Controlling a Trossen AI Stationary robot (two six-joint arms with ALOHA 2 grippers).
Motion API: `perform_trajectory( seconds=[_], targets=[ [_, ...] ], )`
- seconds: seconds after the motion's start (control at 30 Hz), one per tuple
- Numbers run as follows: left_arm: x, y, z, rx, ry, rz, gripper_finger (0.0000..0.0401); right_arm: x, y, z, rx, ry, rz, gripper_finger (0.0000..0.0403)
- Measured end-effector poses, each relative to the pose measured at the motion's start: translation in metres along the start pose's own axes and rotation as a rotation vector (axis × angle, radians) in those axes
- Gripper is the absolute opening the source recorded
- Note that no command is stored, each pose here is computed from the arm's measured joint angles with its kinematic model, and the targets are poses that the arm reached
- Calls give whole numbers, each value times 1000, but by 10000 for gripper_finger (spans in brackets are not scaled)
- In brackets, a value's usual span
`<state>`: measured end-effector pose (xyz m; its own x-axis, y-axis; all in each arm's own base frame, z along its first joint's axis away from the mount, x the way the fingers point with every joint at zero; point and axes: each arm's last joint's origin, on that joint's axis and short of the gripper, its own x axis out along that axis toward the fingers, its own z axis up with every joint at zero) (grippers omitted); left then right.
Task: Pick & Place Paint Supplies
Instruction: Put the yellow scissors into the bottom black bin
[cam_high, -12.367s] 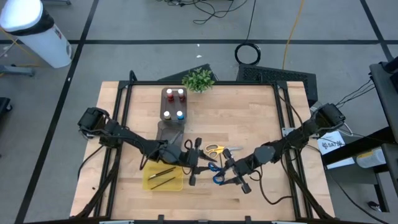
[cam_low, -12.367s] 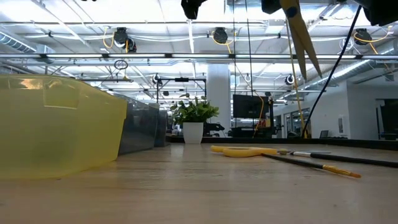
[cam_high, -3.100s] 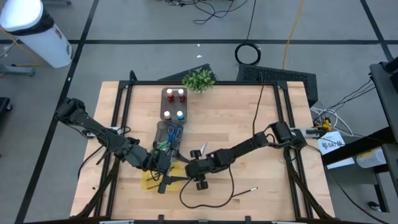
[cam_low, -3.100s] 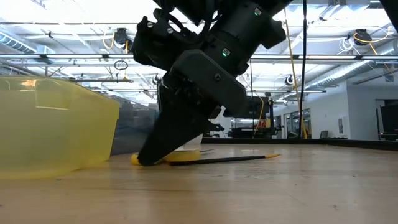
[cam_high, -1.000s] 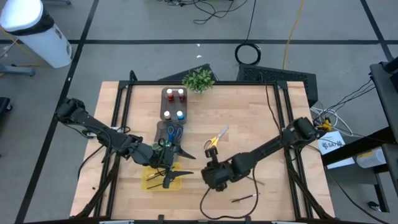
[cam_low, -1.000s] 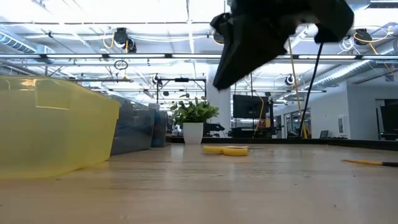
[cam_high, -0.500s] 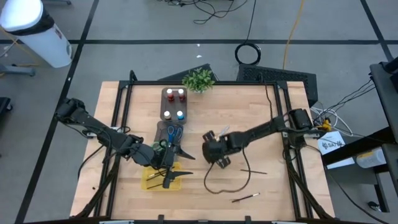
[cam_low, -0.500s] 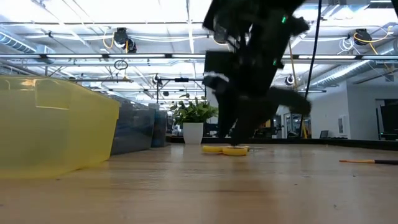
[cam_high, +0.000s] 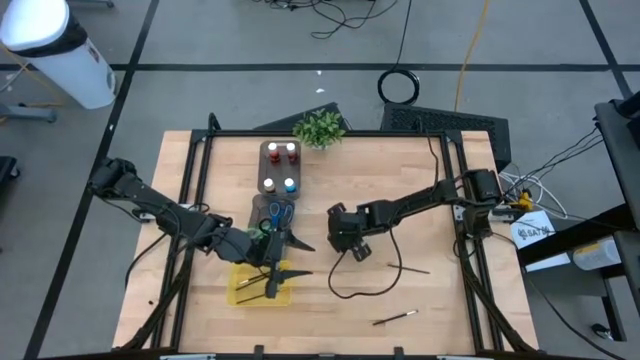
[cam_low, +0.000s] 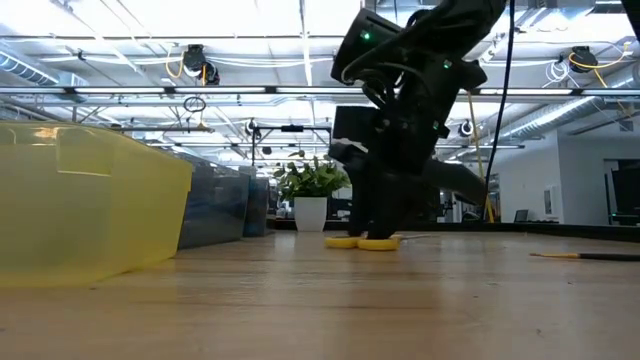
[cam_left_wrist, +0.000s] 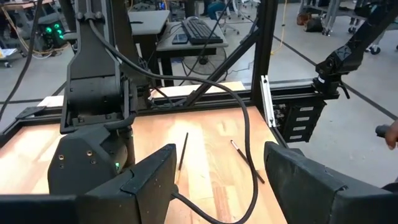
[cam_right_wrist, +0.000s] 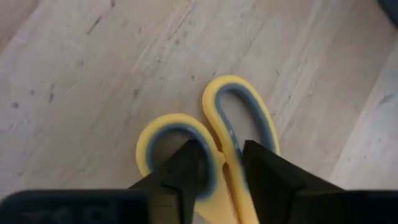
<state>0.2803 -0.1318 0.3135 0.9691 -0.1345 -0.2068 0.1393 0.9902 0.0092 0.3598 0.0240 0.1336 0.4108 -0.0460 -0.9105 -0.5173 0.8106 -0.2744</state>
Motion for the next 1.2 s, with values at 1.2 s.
perform_trajectory(
  seconds=[1.2],
  targets=[
    [1, 1, -7, -13, 62, 8, 253, -96, 5, -38, 330, -118, -146, 10]
  ],
)
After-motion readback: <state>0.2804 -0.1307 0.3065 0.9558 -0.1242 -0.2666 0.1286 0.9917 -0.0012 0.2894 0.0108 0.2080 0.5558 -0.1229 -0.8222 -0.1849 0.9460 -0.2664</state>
